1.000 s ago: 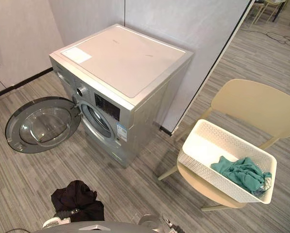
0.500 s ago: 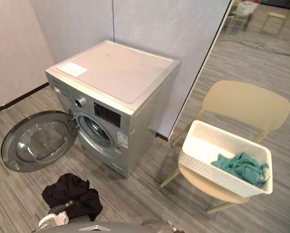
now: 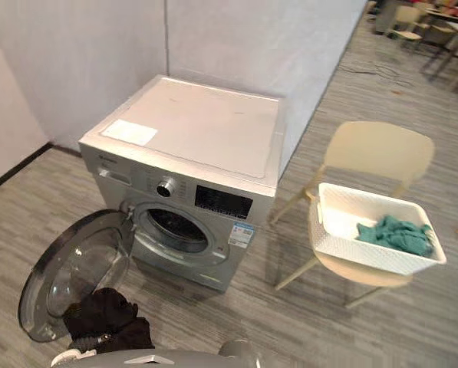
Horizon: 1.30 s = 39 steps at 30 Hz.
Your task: Pick up the laundry basket with both hands and put the clothes into the washing machine.
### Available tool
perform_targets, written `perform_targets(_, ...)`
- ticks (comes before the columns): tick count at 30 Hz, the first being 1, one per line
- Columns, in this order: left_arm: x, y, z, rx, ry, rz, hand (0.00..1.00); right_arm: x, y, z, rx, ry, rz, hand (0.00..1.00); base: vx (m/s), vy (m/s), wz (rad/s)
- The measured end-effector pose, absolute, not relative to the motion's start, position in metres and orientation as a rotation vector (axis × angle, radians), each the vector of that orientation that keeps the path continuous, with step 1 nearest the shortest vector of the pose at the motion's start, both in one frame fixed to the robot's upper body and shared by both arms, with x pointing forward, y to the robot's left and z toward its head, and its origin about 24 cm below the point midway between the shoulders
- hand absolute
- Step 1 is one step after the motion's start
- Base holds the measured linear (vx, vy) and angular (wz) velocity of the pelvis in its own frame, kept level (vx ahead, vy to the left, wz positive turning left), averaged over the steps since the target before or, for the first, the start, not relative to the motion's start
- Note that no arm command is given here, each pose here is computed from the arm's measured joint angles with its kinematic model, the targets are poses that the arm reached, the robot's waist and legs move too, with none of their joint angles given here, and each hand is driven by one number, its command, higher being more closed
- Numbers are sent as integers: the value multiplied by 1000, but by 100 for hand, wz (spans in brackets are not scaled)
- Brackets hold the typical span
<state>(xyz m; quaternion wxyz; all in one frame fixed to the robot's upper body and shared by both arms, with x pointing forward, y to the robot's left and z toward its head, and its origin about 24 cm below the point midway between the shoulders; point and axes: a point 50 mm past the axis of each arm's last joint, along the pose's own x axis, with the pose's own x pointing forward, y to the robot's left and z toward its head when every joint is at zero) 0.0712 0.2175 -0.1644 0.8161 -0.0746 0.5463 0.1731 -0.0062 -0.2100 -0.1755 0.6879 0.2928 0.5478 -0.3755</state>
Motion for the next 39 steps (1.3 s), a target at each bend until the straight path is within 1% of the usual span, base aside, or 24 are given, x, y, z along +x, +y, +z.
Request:
perform_targets(1,69,215,-165,-164,1174,365,100,-3,-212,-175,639,1223,-824,0,88,122,-108)
perform_targets(3,66,209,-167,-174,1194,354,100,16,-216,-174,578,1208,-740,0,58,27,-106)
perform_targets(4,67,208,-168,-176,1198,351,100,18,-216,-174,572,1206,-731,0,49,-46,-90)
perform_targets(5,71,208,-168,-181,1200,351,100,28,-215,-173,569,1182,-712,0,37,-59,-64)
perform_targets(8,74,188,-170,-232,1205,324,100,34,-222,-171,546,1145,-712,0,-3,-34,-53)
perform_targets(10,78,183,-170,-259,1195,325,100,34,-225,-170,531,1140,-710,0,-46,-54,-20)
perform_targets(13,82,185,-168,-271,1166,343,100,34,-224,-170,525,1143,-705,0,-85,-35,21)
perform_targets(17,103,184,-160,-307,1058,367,100,49,-229,-166,480,1093,-664,0,-136,11,-1)
perform_targets(23,108,185,-157,-325,1010,395,100,52,-230,-162,419,1073,-603,0,-32,265,-45)
perform_targets(25,110,174,-157,-332,1010,361,100,53,-235,-159,399,1051,-607,0,22,390,-18)
perform_targets(28,118,178,-154,-276,1004,319,100,55,-225,-162,426,1059,-604,0,102,275,10)
perform_targets(31,122,170,-152,-223,999,230,100,57,-225,-161,419,1053,-599,0,108,174,10)
perform_targets(33,132,159,-147,-191,966,150,100,57,-227,-161,408,1050,-593,0,139,88,9)
perform_targets(35,155,142,-132,-160,869,39,100,69,-232,-157,395,1012,-581,0,122,37,14)
perform_targets(36,162,137,-127,-155,834,13,100,73,-233,-156,388,1000,-573,0,32,-17,15)
perform_targets(37,182,126,-111,-157,740,-43,100,85,-233,-152,373,967,-546,0,-17,-45,5)
perform_targets(39,203,115,-94,-164,655,-93,100,101,-235,-147,361,927,-513,0,-57,-47,-7)
